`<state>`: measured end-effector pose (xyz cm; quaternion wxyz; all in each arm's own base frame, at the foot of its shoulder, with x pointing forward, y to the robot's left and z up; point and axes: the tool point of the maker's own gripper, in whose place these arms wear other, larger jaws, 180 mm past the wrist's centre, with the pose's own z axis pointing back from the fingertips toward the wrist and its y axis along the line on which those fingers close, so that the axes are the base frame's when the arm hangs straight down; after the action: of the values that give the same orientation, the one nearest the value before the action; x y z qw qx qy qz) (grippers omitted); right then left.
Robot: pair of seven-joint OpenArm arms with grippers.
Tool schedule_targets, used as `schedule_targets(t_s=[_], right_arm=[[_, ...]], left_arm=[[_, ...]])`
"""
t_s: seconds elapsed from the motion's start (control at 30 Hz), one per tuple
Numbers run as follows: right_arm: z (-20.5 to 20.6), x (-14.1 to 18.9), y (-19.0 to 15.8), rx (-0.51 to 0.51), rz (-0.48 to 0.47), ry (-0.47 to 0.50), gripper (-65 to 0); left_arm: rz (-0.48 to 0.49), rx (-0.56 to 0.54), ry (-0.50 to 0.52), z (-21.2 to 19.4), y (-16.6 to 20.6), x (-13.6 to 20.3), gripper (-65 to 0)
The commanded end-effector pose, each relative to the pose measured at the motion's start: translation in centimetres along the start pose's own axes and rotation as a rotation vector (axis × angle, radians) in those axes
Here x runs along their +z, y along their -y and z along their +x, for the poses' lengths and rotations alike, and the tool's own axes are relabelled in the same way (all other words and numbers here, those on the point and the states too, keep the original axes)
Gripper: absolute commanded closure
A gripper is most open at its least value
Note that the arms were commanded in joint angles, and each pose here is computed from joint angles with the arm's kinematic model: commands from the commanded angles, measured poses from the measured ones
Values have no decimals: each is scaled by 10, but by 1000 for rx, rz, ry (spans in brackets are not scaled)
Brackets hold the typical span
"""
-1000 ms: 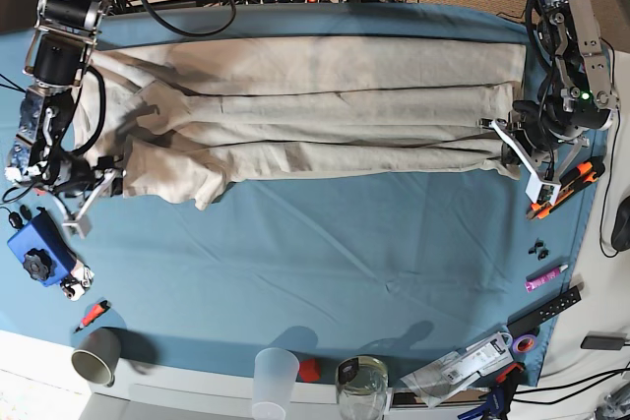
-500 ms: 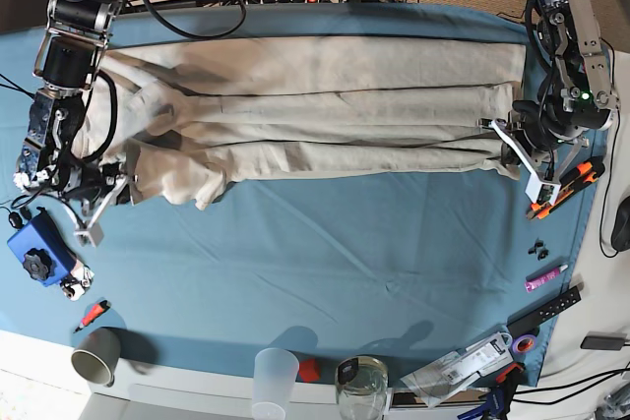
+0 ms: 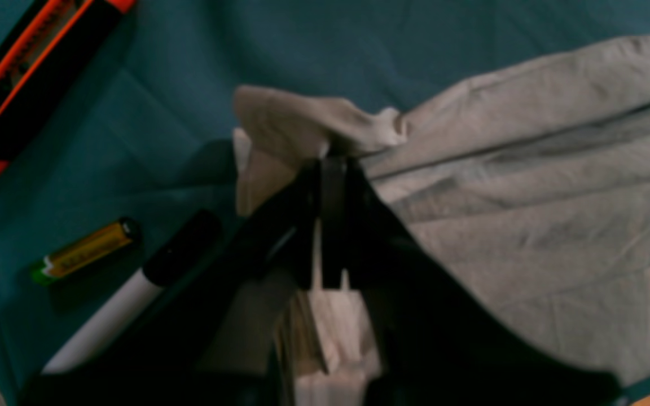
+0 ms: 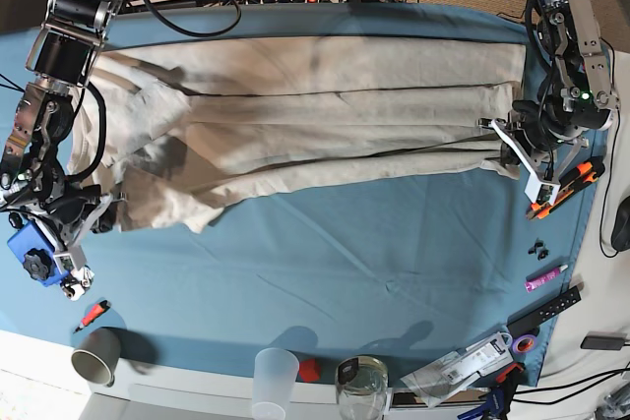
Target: Fold the T-shirt properly
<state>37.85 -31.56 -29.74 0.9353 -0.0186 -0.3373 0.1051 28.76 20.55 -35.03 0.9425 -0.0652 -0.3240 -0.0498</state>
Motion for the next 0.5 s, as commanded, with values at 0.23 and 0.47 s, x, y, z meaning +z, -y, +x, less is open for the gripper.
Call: schedule_targets(t_s=[0.23, 0.47], right_arm=[[22, 11, 11, 16, -28, 67, -112], [27, 11, 11, 15, -28, 90, -185]], left_arm=[[-10, -54, 48, 14, 1, 5, 0], [-10, -54, 49, 14, 1, 5, 0]])
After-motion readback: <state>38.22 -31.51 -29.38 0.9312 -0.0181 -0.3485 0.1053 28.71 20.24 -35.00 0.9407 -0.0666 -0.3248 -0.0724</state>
